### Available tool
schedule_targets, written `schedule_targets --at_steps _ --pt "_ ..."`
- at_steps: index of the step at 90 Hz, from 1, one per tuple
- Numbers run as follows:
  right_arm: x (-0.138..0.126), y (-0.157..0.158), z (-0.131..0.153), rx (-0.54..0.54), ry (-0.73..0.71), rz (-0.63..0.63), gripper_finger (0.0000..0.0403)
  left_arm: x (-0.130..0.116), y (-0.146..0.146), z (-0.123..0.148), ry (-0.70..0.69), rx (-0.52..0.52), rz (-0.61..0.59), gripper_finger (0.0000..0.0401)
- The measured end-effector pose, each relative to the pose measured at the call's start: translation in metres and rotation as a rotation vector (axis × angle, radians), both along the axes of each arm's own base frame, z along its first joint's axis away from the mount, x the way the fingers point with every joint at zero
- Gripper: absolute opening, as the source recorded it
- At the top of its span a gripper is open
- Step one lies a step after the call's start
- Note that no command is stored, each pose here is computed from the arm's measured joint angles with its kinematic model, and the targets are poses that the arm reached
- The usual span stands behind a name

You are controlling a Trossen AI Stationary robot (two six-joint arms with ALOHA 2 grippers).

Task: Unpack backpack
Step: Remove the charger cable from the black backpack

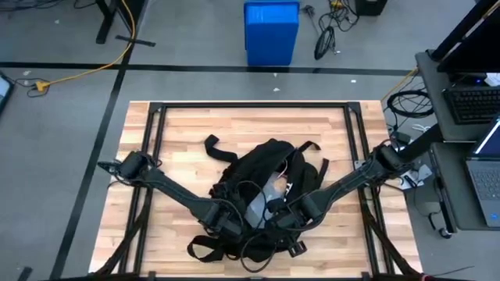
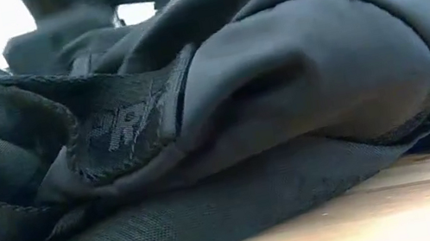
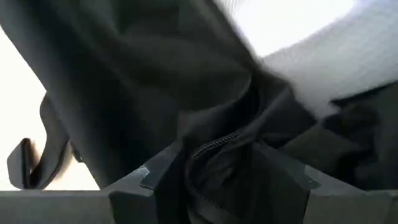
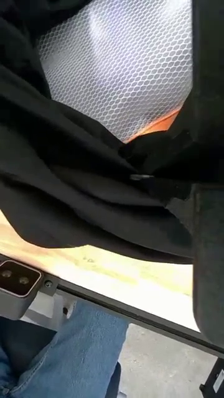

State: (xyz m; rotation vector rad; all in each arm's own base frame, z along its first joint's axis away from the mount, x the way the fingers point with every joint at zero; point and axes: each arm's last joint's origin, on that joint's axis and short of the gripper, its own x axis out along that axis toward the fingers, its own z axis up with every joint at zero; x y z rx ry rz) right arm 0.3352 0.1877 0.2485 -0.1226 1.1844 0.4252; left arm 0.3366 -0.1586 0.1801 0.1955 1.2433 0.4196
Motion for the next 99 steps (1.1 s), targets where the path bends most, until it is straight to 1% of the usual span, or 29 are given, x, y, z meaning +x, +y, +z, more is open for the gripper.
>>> schedule_targets --at_steps 6,12,19,30,35,47,59,64,73,88,95,99 --pt "0.0 0.0 0.0 -0.001 0.002 0.0 0.0 0.0 0.002 -0.003 0.015 0.015 0.008 0.0156" --pt "0.0 0.0 0.0 0.0 0.004 0.002 0.0 0.001 0.004 -0.003 0.012 0.034 0.011 0.0135" --pt "-0.001 0.0 0.0 0.001 0.005 0.003 0.0 0.001 0.006 -0.002 0.003 0.061 0.015 0.0096" --pt "-0.001 0.0 0.0 0.0 0.004 0.006 0.0 -0.001 0.008 0.002 0.003 0.084 0.018 0.0023" --pt "-0.001 0.0 0.0 0.0 0.004 0.006 0.0 -0.001 0.009 0.002 -0.002 0.099 0.032 0.0009" --pt "-0.002 0.001 -0.001 -0.005 0.015 0.011 0.0 -0.008 0.013 0.003 0.021 0.163 0.087 0.0008" --pt "-0.007 0.007 -0.001 -0.006 0.033 0.038 0.0 -0.02 0.02 0.006 0.078 0.242 0.174 0.0008" --pt "-0.009 0.01 -0.001 0.013 0.043 0.062 0.0 -0.025 0.023 0.008 0.095 0.277 0.214 0.0008" --pt "-0.013 0.016 -0.001 0.037 0.059 0.095 0.0 -0.032 0.023 0.011 0.075 0.332 0.272 0.0007" --pt "-0.018 0.023 -0.001 0.058 0.069 0.139 0.0 -0.036 0.019 0.02 0.009 0.331 0.271 0.0007" --pt "-0.018 0.023 -0.001 0.049 0.062 0.161 0.0 -0.037 0.015 0.022 -0.014 0.324 0.262 0.0007" --pt "-0.017 0.021 0.001 0.023 0.049 0.151 0.0 -0.037 0.014 0.023 -0.019 0.33 0.254 0.0007"
